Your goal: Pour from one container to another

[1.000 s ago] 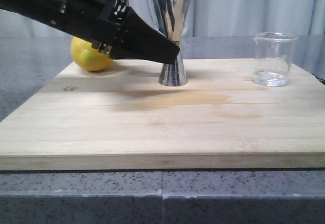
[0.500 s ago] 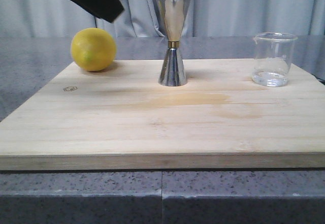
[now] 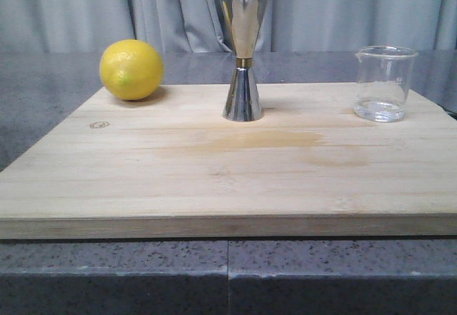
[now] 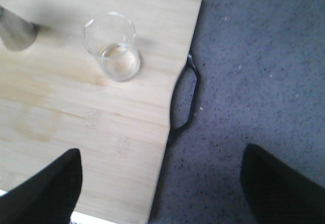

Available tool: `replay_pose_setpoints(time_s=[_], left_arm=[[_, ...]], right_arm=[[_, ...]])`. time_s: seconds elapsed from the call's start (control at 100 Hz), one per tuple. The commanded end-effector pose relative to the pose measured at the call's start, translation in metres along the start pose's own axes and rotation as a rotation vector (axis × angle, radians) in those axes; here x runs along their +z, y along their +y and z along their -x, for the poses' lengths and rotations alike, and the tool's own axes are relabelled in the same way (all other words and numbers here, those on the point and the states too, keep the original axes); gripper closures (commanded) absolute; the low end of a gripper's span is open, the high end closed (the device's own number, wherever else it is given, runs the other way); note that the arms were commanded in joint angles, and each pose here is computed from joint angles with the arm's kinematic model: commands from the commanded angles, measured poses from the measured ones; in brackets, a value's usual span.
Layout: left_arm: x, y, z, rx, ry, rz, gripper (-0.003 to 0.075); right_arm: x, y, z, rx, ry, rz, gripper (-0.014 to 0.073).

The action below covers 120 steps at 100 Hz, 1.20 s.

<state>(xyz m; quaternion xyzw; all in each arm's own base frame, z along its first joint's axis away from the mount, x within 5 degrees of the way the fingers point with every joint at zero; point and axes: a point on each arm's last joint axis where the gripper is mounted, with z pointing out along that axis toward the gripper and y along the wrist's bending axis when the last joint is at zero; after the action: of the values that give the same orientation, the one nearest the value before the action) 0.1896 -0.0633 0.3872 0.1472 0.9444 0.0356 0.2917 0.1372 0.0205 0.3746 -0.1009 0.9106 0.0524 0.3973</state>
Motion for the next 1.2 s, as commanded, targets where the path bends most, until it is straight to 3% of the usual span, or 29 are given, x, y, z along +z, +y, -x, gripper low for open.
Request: replay_pose_setpoints(time_s=[0.0,0.27,0.48,0.56,0.76,0.88,0.92,1.19], left_arm=[[-0.015,0.008,-0.017,-0.102,-0.135,0.030,0.0269],[-0.009,0.008,-0.086,-0.160,-0.209,-0.008,0.0269],[-0.009,0.008,-0.103,-0.161,-0.236,-0.013,0.0277],[-0.009,0.008,-0.103,-0.161,-0.236,-0.013,0.0327],[-0.009,0.008,-0.103,-0.161,-0.239,-0.013,0.0587],[-0.009,0.008,-0.102,-0.161,-0.241,-0.014,0.0710],[-0.009,0.008,-0.102,-0.161,-0.241,-0.014,0.0739],[-0.009,0.008,-0.102,-0.161,-0.241,-0.014,0.0739]], right_arm=[[-0.016,0.000,0.001,0.009,-0.164,-0.034,0.0020],[-0.028,0.005,-0.039,-0.003,-0.231,-0.053,0.0020],[-0.030,0.004,-0.051,-0.019,-0.242,-0.074,0.0043],[-0.030,0.004,-0.051,-0.020,-0.240,-0.075,0.0136],[-0.030,0.004,-0.051,-0.019,-0.235,-0.075,0.0510],[-0.030,0.004,-0.052,-0.022,-0.222,-0.077,0.0667],[-0.030,0.004,-0.053,-0.022,-0.213,-0.075,0.0667],[-0.030,0.004,-0.054,-0.022,-0.209,-0.075,0.0666]])
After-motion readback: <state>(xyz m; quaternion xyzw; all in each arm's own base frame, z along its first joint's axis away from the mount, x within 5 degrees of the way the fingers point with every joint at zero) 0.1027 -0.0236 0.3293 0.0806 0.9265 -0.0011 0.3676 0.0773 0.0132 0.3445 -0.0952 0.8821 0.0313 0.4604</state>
